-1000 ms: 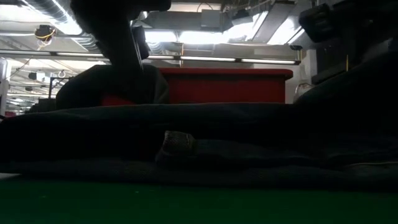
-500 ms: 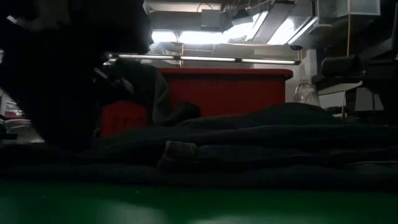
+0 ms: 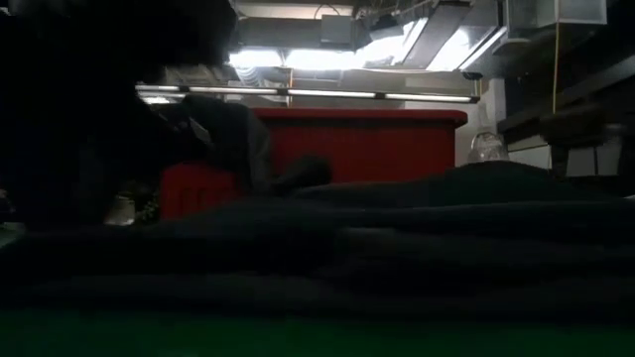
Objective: Fold laundry
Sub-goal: Fold the dark blue jeans
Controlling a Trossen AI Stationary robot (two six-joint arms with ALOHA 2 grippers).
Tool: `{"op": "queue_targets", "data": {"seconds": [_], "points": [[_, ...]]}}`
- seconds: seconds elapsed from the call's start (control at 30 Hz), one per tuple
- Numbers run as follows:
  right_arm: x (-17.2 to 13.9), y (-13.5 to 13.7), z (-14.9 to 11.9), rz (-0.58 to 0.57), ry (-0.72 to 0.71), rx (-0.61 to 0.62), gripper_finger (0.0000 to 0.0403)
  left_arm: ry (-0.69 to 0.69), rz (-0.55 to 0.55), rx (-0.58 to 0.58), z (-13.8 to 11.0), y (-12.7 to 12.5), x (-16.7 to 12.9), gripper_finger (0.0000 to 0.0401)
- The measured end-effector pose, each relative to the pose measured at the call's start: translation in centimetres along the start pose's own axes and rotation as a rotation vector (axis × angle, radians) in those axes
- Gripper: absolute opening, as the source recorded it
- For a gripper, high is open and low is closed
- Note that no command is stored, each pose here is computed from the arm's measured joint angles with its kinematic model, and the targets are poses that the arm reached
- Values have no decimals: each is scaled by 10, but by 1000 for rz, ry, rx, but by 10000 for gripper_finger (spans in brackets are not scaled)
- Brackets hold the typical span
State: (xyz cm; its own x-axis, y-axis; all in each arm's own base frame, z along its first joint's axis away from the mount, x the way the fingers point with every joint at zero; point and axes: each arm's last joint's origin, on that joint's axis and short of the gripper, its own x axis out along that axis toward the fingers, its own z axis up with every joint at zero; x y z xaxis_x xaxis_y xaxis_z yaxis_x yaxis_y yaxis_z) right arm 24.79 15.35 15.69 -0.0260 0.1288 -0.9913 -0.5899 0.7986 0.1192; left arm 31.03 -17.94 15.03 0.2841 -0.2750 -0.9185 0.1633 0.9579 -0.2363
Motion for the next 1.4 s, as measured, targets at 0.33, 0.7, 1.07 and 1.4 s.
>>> {"op": "queue_targets", "data": {"seconds": [0.33,0.7,1.07,1.4], "points": [[-3,12,-12,352,110,87,136,-96,-107,-8,27,6,-61,66],[-33,15,-28,278,237,117,136,-277,-49,-5,33,29,-120,66],[-138,5,-38,-244,-43,83,136,-339,-1,-34,37,51,-137,66],[-165,-90,-81,-488,-60,320,136,-365,71,-97,40,73,-142,66]]}}
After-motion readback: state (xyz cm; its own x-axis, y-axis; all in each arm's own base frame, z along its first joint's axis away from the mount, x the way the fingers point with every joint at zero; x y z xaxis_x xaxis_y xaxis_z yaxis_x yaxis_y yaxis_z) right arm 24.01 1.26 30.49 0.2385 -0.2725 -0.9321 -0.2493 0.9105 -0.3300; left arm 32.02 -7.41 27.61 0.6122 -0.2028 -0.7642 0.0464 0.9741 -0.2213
